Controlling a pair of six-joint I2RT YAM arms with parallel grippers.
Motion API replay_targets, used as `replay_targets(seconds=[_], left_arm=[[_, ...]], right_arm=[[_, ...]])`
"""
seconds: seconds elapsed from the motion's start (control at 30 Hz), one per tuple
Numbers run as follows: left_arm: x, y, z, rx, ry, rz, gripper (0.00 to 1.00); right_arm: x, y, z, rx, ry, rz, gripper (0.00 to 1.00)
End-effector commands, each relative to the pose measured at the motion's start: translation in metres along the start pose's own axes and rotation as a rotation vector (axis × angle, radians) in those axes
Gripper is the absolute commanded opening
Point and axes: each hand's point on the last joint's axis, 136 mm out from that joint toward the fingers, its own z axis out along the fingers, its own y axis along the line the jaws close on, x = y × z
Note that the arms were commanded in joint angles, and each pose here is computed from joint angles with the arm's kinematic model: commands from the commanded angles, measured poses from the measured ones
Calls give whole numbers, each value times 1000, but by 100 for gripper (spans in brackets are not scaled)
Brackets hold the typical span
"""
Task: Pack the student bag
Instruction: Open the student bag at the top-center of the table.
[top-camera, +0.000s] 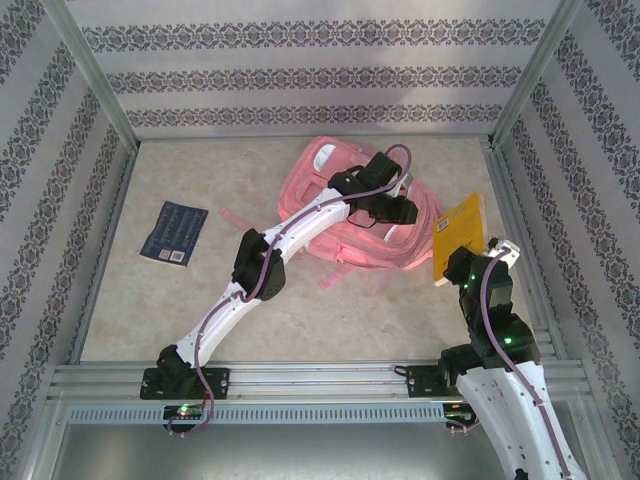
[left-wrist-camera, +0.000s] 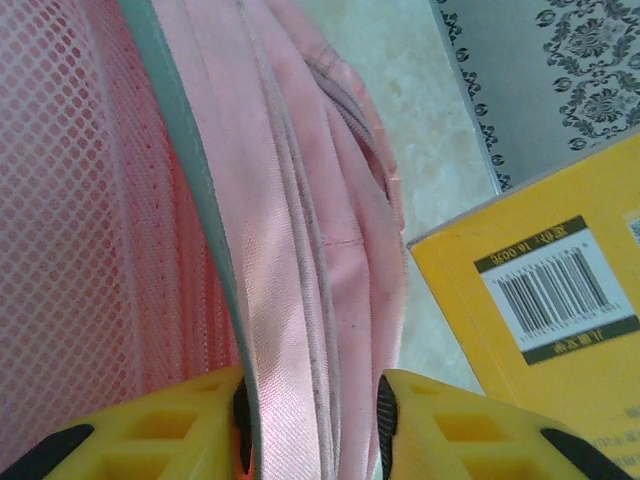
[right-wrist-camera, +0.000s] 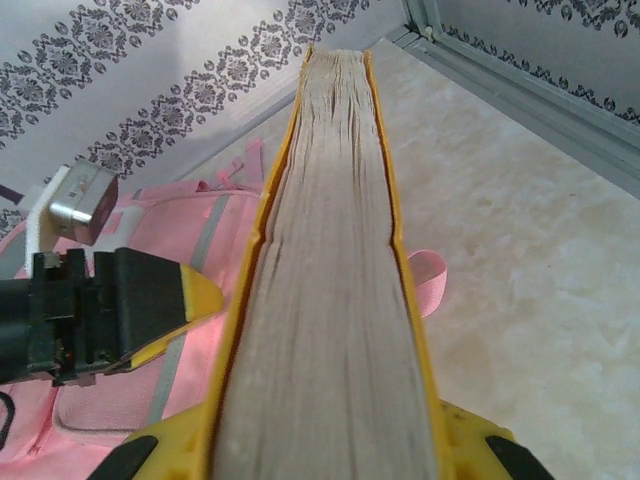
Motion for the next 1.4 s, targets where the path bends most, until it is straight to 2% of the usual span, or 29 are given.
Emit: replay_targets(seconds=[0.0,0.07,0.1,0.23,0.37,0.6,0.9,1.17,1.37], left_arm=[[14,9,12,-47,38,6,21],[16,13,12,-63,43,-5,3],[17,12,10,-61,48,-3,0],[7,-2,-18,-72,23,33,0],[-8,-21,-69,-101,-32,81,0],[-14,-37,-151,-157,-75,147,0],[-15,-46,-219,-173,-120,161,0],[-29,-61,-272,-164,-243,160,0],[-30,-68,-289,-160,-275,170,0]], right_arm=[[-21,17,-8,-77,-63,57,0],[-20,18,-11,-88,-56,61,0],[-20,18,-13,-94,-50,62,0],[-17,19,-21,-110,-27,64,0],[-16,18,-30,-110,-3,42,0],[-28,35,-56,-199,7,14,0],[-39,41,-83,-262,-6,54,0],[-13,46,-78,-314,95,90,0],[30,66,-66,-458,273,228,0]])
